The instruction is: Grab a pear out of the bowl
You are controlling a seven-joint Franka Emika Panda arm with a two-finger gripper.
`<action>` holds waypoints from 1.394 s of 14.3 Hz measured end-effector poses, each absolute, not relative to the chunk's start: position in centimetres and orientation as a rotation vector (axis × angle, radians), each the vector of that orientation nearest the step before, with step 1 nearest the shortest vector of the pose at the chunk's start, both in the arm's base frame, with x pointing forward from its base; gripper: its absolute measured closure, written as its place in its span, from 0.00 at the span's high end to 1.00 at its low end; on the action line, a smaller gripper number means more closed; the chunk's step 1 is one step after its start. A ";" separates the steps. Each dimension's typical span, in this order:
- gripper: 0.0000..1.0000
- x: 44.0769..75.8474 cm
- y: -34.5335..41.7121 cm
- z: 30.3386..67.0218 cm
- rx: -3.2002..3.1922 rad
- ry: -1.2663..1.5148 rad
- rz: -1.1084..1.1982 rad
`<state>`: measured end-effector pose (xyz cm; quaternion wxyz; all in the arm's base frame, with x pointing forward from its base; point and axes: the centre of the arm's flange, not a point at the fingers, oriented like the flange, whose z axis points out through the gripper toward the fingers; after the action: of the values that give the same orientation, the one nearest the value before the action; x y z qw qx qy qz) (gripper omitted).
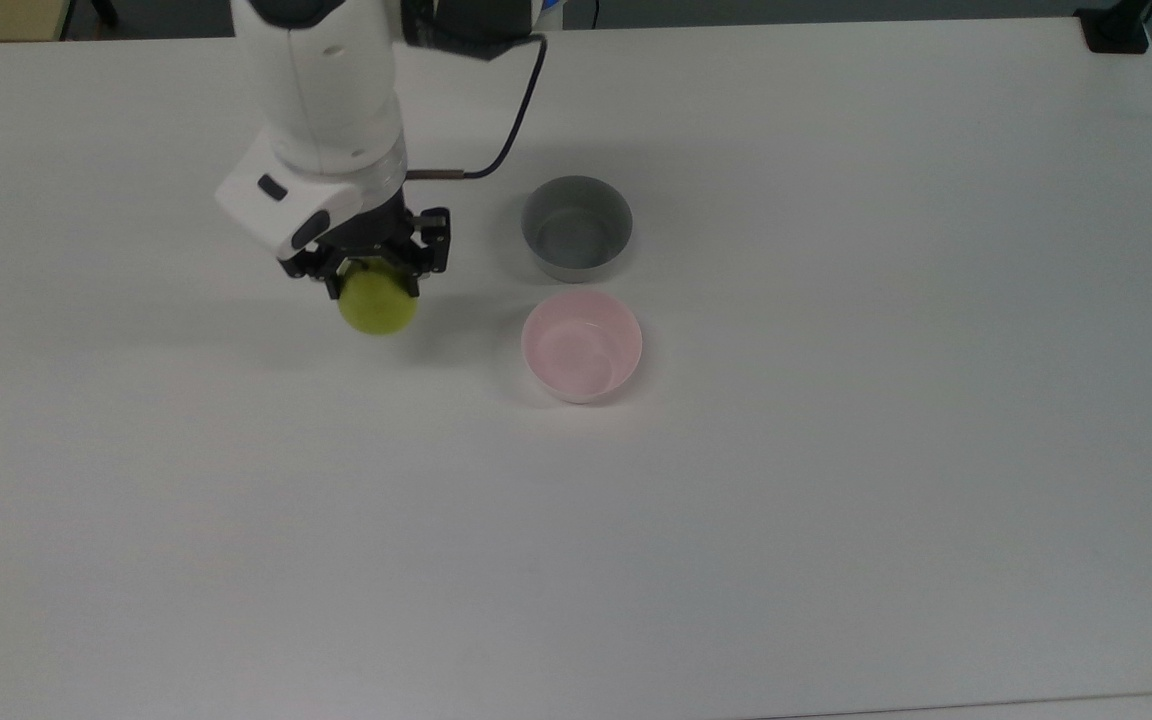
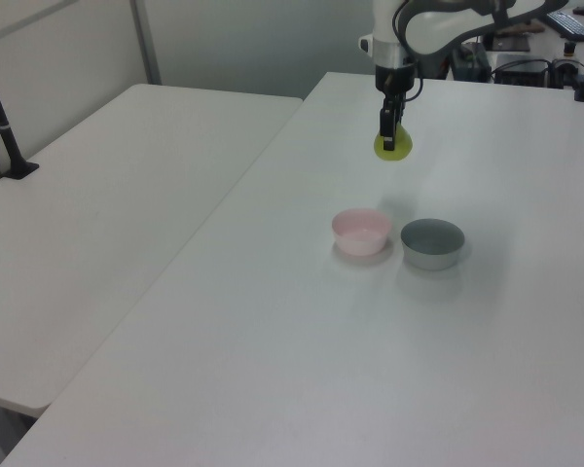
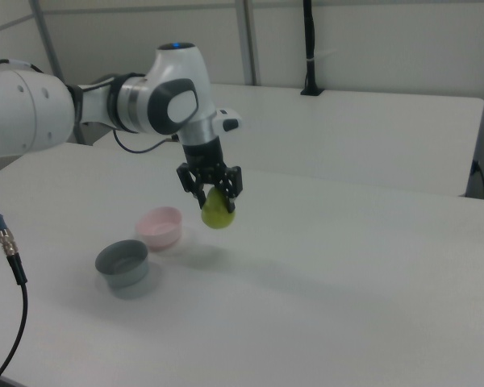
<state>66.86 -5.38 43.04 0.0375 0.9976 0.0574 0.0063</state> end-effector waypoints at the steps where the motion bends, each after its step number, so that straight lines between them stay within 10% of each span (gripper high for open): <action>1: 0.69 67.1 -6.0 42.1 3.061 0.186 0.017; 11: 0.69 69.6 -8.0 34.8 3.049 0.191 0.113; 20: 1.00 70.0 -8.0 38.0 3.033 0.165 0.193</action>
<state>69.97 -8.02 38.00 0.0487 0.9953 0.0543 0.0632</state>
